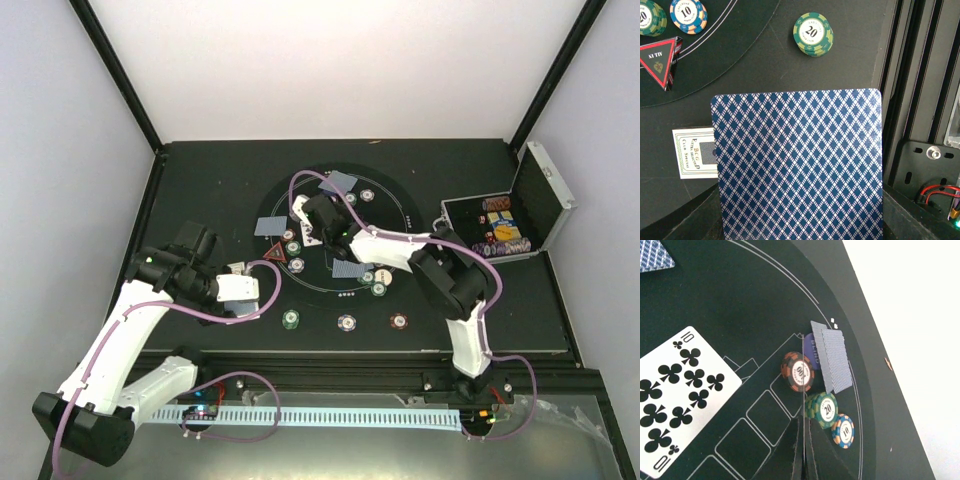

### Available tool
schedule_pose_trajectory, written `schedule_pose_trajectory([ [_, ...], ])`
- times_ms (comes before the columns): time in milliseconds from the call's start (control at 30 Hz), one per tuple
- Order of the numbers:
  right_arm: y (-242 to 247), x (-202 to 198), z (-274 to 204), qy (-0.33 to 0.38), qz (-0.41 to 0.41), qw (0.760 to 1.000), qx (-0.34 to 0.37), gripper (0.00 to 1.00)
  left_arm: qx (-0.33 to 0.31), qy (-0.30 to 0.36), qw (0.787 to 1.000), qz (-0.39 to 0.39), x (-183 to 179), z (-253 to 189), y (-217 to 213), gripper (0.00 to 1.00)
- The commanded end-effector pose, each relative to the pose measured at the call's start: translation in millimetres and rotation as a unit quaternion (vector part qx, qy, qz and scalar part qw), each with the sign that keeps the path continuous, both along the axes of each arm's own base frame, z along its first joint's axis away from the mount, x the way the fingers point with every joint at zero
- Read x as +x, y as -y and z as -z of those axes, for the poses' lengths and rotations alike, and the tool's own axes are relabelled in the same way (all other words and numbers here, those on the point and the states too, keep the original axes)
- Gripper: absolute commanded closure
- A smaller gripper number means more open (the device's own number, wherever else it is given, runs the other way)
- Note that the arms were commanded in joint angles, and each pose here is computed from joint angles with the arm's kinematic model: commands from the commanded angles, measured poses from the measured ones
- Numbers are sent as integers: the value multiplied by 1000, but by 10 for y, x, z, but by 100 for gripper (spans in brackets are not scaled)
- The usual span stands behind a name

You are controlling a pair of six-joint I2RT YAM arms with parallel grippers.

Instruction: Distribute texas hold em gaming equipment

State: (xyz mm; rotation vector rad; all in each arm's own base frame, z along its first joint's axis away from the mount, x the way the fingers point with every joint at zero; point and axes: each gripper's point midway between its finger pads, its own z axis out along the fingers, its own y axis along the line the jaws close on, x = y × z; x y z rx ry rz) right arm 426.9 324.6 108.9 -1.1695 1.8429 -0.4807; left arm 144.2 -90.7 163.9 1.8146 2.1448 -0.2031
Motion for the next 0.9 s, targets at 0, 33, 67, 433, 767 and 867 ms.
schedule_pose_trajectory([
  [0,-140,152,-60,37,-22,999,-10,99,-9,13,1000,4,3,-85,31,99],
  [33,-155,144,-6,32,-25,999,-11,99,-8,14,1000,4,8,-87,27,98],
  [67,-168,133,41,28,-26,999,-13,99,-6,15,1000,4,9,-84,20,98],
  [433,-95,-22,467,-20,-30,999,-39,99,-12,16,1000,4,34,-107,46,99],
  [767,-117,-263,529,-82,-56,995,-34,71,-5,19,1000,3,34,-105,21,98],
  [867,-102,-326,470,-92,-59,994,-26,60,-4,24,1000,3,38,-118,13,98],
])
